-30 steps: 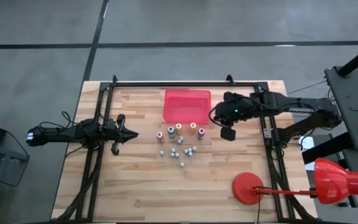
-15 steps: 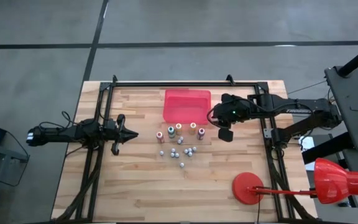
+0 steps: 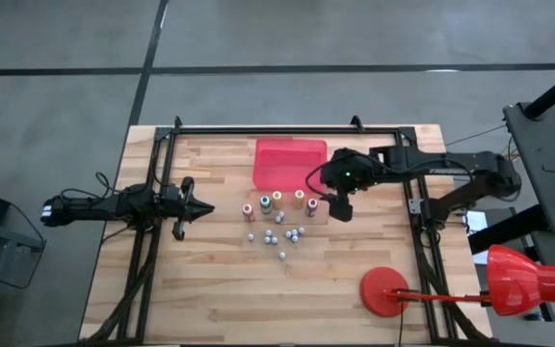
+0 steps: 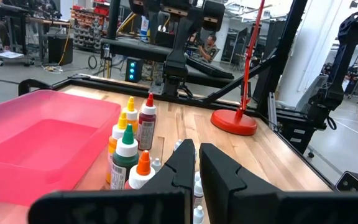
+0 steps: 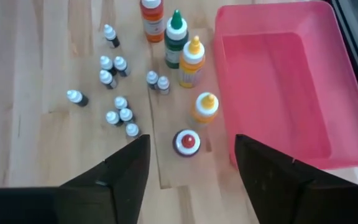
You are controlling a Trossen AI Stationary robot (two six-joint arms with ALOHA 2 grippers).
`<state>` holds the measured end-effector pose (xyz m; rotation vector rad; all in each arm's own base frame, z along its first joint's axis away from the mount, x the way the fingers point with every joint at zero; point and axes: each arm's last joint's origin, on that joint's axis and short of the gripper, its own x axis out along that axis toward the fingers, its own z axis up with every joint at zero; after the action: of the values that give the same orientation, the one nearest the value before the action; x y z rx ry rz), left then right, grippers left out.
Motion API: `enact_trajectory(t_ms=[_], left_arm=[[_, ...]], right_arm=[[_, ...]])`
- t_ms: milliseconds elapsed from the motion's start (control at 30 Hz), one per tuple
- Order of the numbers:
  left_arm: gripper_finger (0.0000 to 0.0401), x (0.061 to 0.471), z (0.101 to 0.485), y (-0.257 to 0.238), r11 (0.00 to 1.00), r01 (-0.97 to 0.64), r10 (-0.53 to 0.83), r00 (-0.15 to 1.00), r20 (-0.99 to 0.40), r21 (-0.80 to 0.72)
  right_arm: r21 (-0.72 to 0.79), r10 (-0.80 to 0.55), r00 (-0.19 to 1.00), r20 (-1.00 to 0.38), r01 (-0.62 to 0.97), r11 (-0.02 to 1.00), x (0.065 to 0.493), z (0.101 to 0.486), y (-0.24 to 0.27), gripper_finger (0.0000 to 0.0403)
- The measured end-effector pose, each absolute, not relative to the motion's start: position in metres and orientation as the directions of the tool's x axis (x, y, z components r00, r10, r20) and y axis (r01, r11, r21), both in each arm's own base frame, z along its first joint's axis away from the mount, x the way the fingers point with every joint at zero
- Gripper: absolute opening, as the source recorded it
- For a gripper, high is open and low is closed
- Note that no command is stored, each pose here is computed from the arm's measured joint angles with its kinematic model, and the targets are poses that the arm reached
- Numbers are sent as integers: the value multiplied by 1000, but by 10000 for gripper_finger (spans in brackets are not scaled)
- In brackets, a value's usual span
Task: Pick & Place food coloring
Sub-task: Put the large red food coloring bottle into the pink bin
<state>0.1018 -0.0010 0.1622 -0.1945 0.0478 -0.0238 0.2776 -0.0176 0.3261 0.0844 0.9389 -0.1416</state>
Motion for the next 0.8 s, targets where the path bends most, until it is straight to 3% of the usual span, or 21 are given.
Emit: enact_trajectory(t_ms=[800], left_arm=[[0, 102, 162, -1, 981, 19, -28, 999, -46, -194]], right_arm=[[29, -32, 422, -906, 138, 990, 327, 277, -29, 226]])
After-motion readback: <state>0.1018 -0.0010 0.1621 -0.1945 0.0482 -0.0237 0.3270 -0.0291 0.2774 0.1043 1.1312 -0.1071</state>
